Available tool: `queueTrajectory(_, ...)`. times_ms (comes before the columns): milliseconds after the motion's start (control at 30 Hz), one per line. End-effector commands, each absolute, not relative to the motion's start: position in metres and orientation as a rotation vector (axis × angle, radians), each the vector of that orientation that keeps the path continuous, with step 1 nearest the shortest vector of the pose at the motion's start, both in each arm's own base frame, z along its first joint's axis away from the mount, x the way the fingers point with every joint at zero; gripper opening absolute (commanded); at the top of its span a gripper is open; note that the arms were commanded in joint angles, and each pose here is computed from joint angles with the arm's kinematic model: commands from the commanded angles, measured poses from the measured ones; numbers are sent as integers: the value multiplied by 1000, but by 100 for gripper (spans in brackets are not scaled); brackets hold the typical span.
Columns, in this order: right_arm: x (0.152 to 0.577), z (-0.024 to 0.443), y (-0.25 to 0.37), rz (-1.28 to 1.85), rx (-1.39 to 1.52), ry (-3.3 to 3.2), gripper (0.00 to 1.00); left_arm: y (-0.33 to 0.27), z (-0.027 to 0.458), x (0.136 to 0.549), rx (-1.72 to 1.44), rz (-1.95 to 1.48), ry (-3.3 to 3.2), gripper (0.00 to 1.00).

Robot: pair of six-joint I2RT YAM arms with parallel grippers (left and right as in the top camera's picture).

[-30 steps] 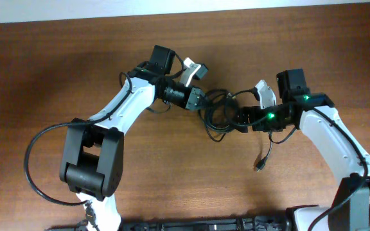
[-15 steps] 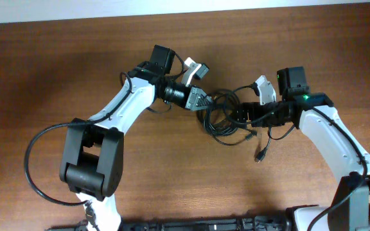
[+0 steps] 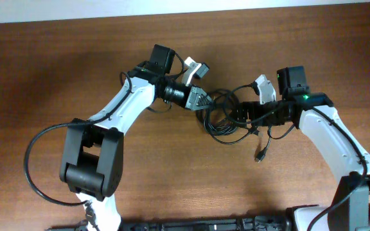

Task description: Untangle cables

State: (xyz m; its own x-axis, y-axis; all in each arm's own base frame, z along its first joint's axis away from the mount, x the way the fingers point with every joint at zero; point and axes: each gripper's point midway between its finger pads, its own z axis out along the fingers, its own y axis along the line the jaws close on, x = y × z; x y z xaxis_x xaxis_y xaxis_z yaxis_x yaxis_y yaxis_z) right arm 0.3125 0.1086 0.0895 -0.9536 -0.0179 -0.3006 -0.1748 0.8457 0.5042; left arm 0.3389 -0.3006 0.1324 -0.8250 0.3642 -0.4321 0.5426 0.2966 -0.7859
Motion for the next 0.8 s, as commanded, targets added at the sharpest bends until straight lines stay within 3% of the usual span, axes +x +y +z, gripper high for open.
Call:
queueTrajectory(0, 318, 92, 109, 778, -162, 2728, 99, -306, 165, 337, 889, -1585, 2289, 3)
queueTrajectory(567, 318, 93, 109, 776, -164, 2725, 98, -306, 165, 337, 890, -1584, 2289, 0)
queueTrajectory(767, 345, 119, 100, 657, -169, 2666, 98, -306, 165, 337, 889, -1584, 2289, 0)
